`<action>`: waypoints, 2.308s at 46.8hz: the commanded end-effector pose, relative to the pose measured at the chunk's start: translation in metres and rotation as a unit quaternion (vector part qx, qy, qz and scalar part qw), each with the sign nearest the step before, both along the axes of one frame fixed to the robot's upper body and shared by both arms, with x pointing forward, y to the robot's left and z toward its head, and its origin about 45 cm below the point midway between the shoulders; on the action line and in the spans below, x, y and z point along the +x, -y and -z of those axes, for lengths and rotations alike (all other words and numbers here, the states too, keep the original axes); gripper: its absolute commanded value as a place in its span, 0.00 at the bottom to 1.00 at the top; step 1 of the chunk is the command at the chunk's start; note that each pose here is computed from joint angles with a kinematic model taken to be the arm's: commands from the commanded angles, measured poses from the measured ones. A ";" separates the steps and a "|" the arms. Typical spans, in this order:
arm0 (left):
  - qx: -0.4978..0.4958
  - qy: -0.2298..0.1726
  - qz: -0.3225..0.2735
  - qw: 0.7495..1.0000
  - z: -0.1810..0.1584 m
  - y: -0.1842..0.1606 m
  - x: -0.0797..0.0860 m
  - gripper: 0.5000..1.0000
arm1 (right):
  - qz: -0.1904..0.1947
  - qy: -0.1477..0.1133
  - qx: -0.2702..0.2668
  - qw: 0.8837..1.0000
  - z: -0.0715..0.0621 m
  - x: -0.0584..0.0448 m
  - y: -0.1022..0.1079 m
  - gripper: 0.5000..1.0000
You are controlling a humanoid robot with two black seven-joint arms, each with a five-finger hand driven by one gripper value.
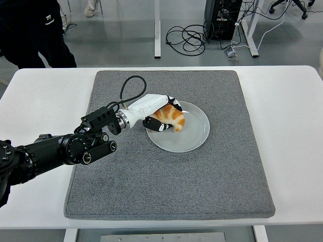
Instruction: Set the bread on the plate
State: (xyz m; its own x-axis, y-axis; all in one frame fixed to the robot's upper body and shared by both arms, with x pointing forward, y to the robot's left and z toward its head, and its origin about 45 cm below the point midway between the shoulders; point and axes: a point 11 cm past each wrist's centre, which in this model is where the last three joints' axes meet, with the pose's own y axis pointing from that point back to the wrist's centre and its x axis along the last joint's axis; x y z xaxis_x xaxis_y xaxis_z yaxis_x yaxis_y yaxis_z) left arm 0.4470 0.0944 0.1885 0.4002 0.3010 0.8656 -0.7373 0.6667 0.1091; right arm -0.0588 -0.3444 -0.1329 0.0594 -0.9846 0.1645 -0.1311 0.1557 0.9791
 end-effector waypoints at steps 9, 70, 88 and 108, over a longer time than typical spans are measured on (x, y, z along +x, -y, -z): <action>-0.027 -0.012 -0.025 0.999 -0.001 -0.004 0.002 0.07 | 0.000 0.000 0.001 1.000 0.000 0.000 -0.001 1.00; -0.138 -0.060 -0.015 0.988 -0.018 0.034 -0.016 0.70 | 0.000 0.000 0.002 1.000 0.000 0.000 -0.002 1.00; -0.306 -0.109 -0.116 0.939 -0.058 0.020 0.014 0.70 | 0.000 0.002 0.004 1.000 0.000 0.003 -0.003 1.00; -0.474 -0.250 -0.173 0.826 -0.096 -0.088 0.055 0.90 | 0.000 0.003 0.005 1.000 0.001 0.004 -0.003 1.00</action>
State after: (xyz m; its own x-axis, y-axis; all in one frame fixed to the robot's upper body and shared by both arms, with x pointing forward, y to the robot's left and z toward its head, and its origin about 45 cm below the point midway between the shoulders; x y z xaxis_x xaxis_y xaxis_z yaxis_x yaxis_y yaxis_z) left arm 0.4995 0.1687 0.2805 0.3989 0.9160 -0.0420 -0.9168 0.3994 0.0040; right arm -0.0549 -0.3413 -0.1335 0.0591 -0.9860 0.1559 -0.1375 0.1466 0.9796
